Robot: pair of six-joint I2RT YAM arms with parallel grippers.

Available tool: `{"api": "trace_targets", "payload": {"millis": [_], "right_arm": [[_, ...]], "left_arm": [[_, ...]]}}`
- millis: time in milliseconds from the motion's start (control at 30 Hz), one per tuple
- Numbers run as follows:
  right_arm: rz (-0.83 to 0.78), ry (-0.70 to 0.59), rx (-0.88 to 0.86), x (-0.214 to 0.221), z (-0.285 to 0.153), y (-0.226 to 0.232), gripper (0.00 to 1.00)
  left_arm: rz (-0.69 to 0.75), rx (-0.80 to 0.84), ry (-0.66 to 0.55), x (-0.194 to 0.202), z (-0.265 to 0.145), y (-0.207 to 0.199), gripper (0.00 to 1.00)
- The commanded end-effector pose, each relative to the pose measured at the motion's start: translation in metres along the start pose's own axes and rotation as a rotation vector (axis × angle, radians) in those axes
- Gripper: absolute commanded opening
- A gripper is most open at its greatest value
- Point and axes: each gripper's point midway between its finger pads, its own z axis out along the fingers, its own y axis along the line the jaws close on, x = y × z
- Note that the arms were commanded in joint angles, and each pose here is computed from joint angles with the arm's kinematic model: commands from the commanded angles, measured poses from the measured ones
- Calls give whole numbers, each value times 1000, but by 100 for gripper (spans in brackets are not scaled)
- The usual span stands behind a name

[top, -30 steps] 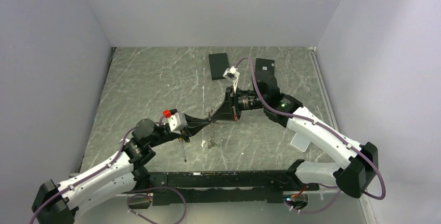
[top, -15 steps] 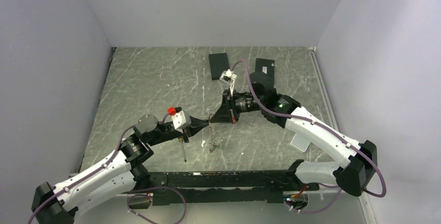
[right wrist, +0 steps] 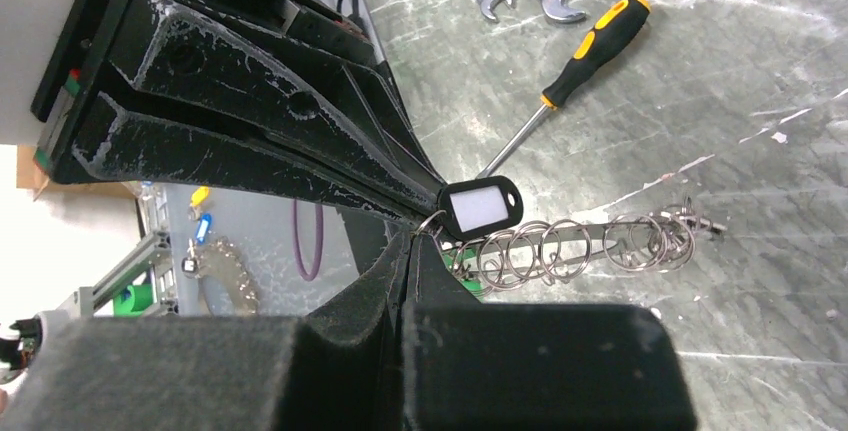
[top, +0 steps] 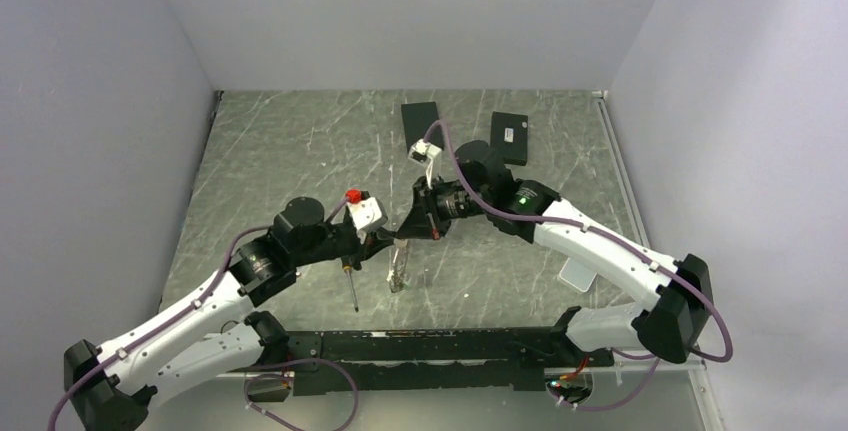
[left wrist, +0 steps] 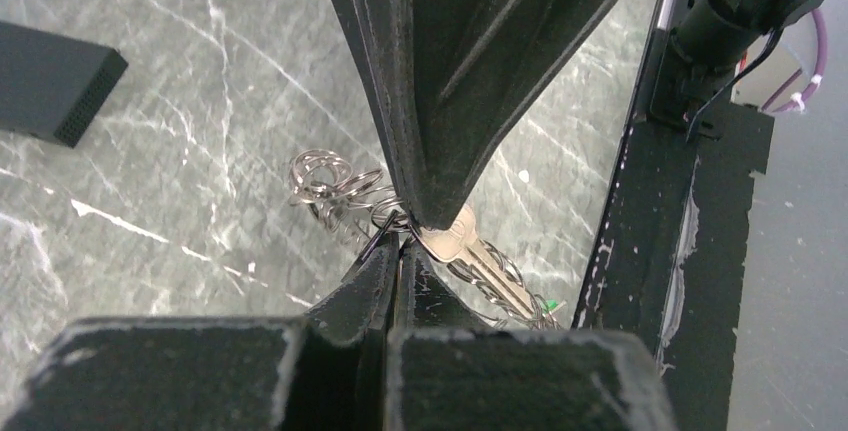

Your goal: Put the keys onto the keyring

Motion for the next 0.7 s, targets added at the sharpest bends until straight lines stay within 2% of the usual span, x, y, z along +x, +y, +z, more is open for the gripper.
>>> {"api": "trace_targets", "payload": {"millis": [0,133,167,233,367,400,667], "right_arm": [[-42,-10,-50,-11,9,20,0],[-26,4,-28,-5,17,11,0],[-23,6,-21,-4,18,9,0],[-25,0,-11,-6,19,7,0],[-28,-14,1,-9,18,6,0],[-29,-16,2,-9,18,6,0],[-34,-38,12,-14,18,5,0]], "left_arm": [[55,-13,-65,-45,-5,4,0],[79,14,-70,-47,-8,-1,0],[88,20,-69,-46,-8,-3,3],[92,14,-64,-44,-9,-2,20],[102,18,-73,-42,-13,-4,43],[108,23,-75,-42,-14,-6,47],[135,35,-57,-43,-31,-12,47]]}}
